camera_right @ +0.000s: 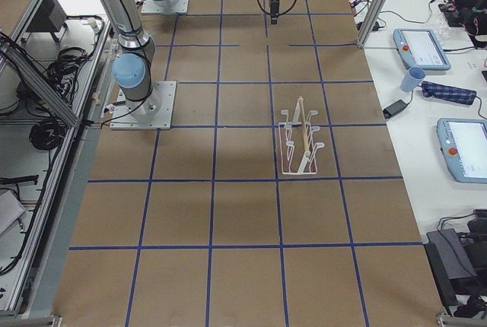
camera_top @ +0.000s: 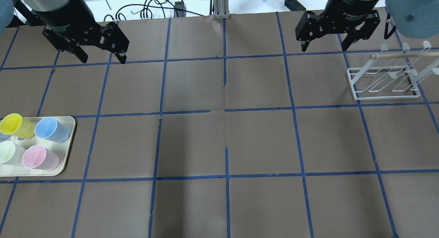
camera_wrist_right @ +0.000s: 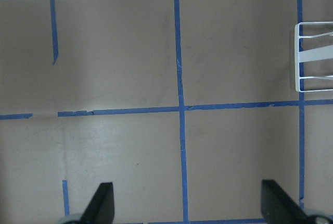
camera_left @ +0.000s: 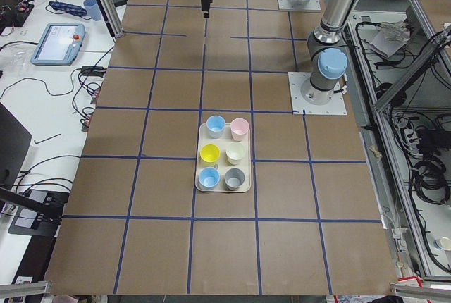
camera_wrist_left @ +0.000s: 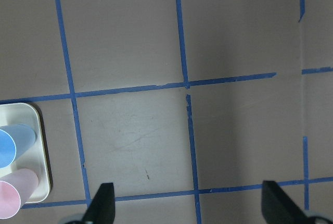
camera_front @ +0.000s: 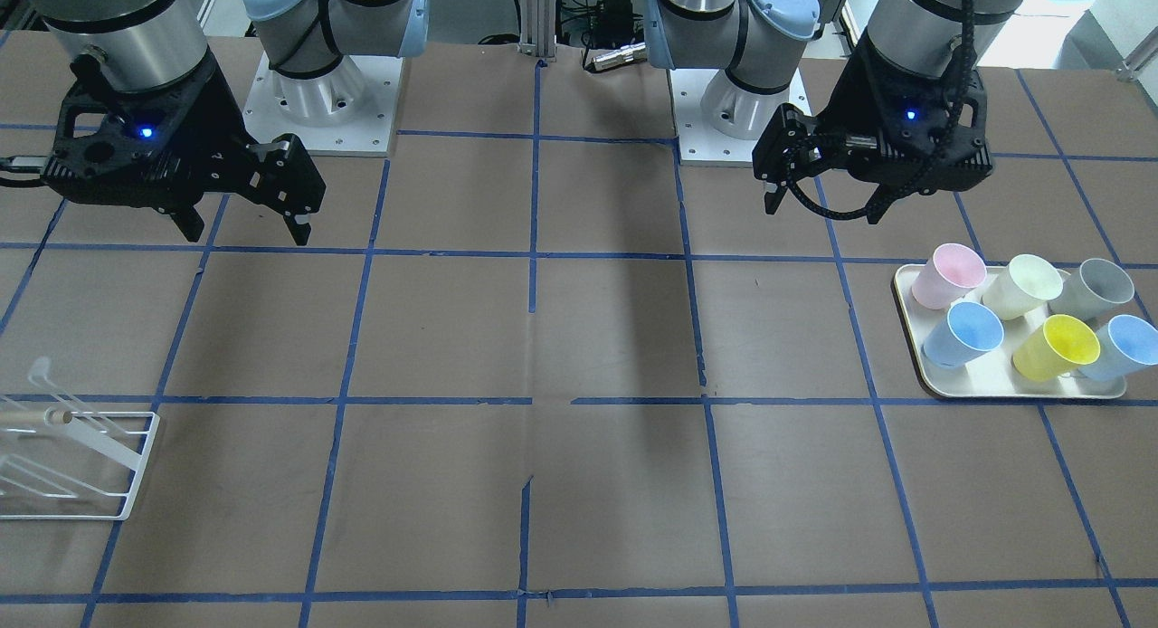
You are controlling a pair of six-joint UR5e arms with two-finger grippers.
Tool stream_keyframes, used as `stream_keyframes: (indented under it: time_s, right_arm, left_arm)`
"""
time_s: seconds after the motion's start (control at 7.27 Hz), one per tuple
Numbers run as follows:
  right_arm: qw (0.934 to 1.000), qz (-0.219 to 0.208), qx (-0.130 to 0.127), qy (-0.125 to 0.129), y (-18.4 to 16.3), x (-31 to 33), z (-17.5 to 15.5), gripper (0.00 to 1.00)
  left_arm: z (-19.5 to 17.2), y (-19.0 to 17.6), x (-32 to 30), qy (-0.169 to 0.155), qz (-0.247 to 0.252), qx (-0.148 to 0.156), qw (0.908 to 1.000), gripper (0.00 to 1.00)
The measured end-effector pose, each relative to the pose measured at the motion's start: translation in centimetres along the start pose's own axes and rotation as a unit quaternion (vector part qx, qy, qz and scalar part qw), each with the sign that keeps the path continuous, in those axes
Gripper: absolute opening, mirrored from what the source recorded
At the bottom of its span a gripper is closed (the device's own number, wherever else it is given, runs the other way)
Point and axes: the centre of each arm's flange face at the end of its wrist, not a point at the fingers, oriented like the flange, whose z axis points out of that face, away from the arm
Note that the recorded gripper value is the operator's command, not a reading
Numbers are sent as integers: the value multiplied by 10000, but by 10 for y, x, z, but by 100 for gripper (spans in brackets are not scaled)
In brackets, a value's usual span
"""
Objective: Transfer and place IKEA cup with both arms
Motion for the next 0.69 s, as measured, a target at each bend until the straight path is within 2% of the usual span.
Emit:
stream_keyframes:
  time_s: [0.28, 0.69]
  right_arm:
    - [10000, 0, -1, 0, -1, 0, 1, 100]
    - [10000, 0, 10, 0, -2, 0, 0, 100]
  left_arm:
    - [-3, 4, 0, 121, -110, 65, 9998, 100]
    - [4, 3, -1, 109, -350, 157, 9992, 100]
